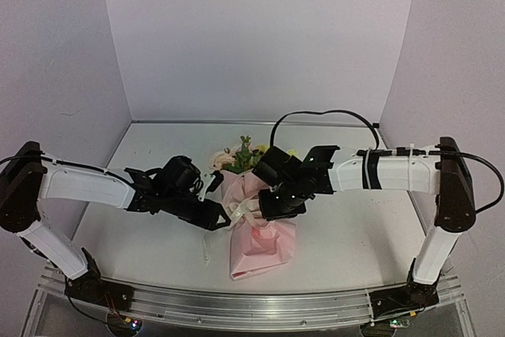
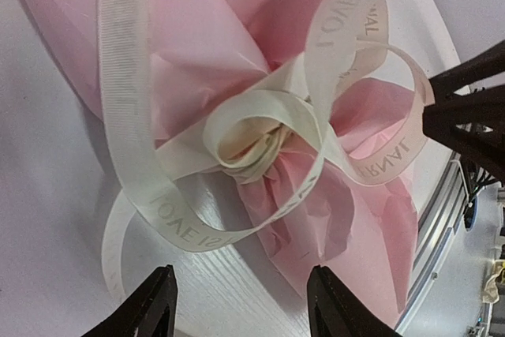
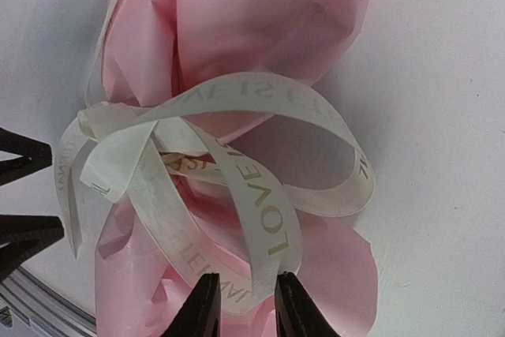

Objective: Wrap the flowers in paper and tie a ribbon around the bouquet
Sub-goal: Pick up the half-tied ribbon from the folded bouquet.

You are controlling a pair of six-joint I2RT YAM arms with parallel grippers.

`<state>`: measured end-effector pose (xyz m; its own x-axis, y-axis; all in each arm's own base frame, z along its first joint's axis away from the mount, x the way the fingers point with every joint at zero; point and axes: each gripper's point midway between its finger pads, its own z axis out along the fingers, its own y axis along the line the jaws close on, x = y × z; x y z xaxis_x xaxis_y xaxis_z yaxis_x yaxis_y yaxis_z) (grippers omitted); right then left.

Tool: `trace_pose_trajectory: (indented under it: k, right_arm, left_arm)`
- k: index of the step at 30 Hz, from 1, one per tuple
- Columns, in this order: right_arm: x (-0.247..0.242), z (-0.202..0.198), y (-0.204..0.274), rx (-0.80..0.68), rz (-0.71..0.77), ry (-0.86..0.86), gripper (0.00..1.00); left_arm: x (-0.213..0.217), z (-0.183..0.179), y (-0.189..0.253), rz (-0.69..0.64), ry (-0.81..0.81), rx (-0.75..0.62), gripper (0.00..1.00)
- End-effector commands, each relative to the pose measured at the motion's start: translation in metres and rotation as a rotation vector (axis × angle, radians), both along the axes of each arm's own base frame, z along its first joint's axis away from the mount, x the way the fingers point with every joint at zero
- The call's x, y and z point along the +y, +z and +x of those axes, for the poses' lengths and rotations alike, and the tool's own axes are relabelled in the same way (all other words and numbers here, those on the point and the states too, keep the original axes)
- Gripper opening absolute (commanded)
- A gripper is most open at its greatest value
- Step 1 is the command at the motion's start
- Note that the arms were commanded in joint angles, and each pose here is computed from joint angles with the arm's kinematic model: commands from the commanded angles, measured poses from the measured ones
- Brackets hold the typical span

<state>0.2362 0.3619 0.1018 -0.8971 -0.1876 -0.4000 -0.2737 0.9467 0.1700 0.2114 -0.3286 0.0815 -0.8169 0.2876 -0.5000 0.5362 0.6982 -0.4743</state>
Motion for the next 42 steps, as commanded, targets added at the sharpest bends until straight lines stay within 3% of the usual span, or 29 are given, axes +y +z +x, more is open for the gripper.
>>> trace_pose_trajectory:
  k: [1,3,13,18,20,23,28,33,36,42]
  right_arm:
    - [0.0,0.01,0.009,-0.033,0.025,-0.038,0.1]
    - [0.0,0.012,0.013,-0.041,0.031,-0.041,0.0]
    - [0.0,0.014,0.028,-0.065,0.051,-0.038,0.01]
    - [-0.009,0.013,0.019,-0.055,0.018,-0.061,0.37]
    - [-0.013,0.011,0.014,-0.05,0.006,-0.07,0.43]
    - [-0.012,0.01,0.009,-0.033,0.006,-0.072,0.44]
    - [-0.01,0.008,-0.002,-0.006,-0.006,-0.076,0.38]
    - [-0.009,0.01,0.0,-0.016,-0.008,-0.073,0.13]
    - [-0.005,0.012,0.006,-0.028,0.002,-0.066,0.0]
    - [-0.001,0.018,0.023,-0.061,0.025,-0.063,0.0]
  left_arm:
    - [-0.013,0.012,0.012,-0.028,-0.029,-0.109,0.58]
    - [-0.016,0.015,0.008,-0.014,-0.031,-0.117,0.56]
    - [-0.026,0.023,0.001,0.009,-0.048,-0.155,0.55]
    - [-0.034,0.024,0.001,0.003,-0.07,-0.159,0.53]
    - [-0.036,0.025,0.001,0.003,-0.075,-0.158,0.51]
    - [-0.038,0.024,-0.002,0.005,-0.084,-0.148,0.45]
    - [-0.038,0.023,-0.005,0.014,-0.09,-0.14,0.36]
    - [-0.039,0.022,0.013,-0.006,-0.092,-0.144,0.16]
    - [-0.04,0.022,0.032,-0.02,-0.094,-0.152,0.1]
    - [-0.044,0.015,0.065,-0.041,-0.113,-0.112,0.01]
